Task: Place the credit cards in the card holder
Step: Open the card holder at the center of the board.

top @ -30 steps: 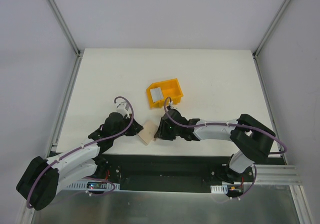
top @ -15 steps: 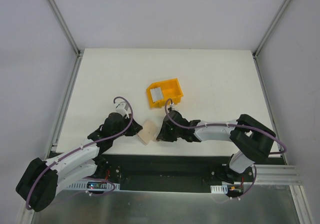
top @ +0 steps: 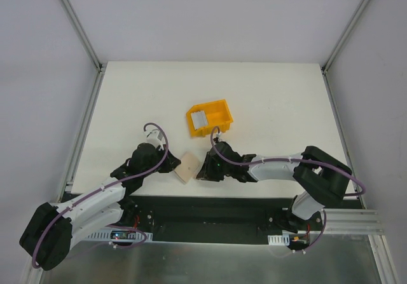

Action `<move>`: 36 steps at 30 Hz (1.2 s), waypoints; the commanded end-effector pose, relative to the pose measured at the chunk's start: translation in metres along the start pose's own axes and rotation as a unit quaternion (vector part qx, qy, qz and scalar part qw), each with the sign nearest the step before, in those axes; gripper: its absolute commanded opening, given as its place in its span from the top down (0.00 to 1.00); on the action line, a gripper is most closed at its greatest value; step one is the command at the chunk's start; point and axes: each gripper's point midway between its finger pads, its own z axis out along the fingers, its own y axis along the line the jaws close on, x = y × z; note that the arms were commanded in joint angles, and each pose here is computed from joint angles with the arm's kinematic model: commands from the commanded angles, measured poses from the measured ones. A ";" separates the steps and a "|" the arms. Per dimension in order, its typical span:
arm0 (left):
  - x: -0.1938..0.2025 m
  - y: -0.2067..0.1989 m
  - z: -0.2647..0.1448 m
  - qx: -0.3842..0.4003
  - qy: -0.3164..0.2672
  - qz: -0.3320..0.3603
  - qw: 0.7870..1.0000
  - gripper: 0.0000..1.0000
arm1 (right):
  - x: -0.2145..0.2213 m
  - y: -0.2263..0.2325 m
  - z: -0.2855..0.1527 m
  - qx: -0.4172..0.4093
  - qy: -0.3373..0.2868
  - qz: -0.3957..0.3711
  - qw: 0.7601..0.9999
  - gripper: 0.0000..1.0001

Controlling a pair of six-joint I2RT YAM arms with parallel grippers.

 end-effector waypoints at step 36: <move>0.001 -0.045 0.010 0.077 0.081 0.116 0.987 0.09 | -0.039 0.065 -0.056 -0.098 -0.059 -0.123 0.986 0.99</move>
